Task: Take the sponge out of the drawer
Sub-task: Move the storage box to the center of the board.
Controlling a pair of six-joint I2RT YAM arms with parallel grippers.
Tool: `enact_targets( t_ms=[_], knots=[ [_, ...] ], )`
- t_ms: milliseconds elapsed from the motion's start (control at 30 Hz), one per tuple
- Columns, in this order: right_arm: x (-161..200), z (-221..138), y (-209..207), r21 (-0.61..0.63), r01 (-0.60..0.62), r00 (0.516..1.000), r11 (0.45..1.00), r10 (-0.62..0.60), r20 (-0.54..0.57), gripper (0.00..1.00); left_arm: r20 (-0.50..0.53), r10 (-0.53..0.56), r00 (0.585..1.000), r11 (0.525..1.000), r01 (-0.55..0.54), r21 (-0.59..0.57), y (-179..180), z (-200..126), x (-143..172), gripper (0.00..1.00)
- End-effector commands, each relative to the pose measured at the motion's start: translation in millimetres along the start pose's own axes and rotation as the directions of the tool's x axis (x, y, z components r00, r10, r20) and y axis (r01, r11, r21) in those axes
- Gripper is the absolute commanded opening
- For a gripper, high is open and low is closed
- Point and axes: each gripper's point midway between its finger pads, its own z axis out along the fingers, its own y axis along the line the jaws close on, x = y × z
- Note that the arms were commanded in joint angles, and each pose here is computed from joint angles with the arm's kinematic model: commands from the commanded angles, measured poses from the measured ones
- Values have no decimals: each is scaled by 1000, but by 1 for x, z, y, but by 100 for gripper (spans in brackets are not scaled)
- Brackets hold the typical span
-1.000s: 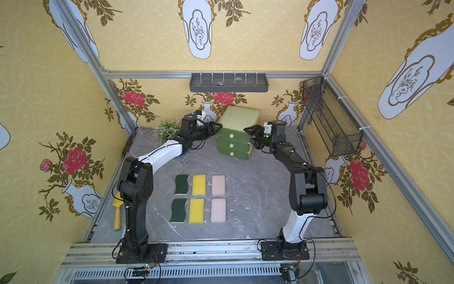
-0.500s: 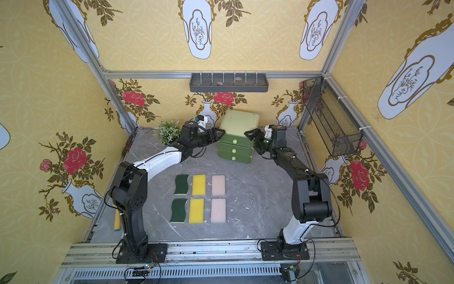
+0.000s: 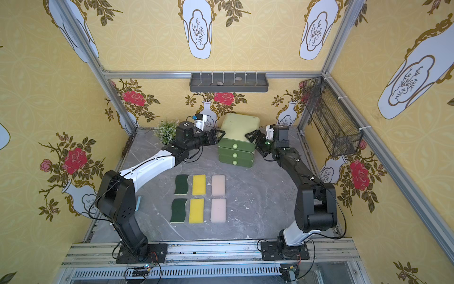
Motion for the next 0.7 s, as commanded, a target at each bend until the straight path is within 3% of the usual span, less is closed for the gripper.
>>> enact_targets(
  t_ms=[0,433,533,667],
  knots=[
    [-1,-5,6,-12,57,998,998,-57,21,98,26,52,998,997,-51,-52,8,-8,-2,91],
    [-11,-58,-18,253,187,965,949,-226,135,98,130,238,963,946,-199,-254,21,-85,-10,95],
    [-16,-73,-29,327,214,942,920,-283,181,98,143,314,939,907,-251,-339,31,-110,-7,96],
    [-23,-91,-54,437,221,909,872,-346,232,97,146,434,889,820,-324,-472,48,-147,-4,97]
  ],
)
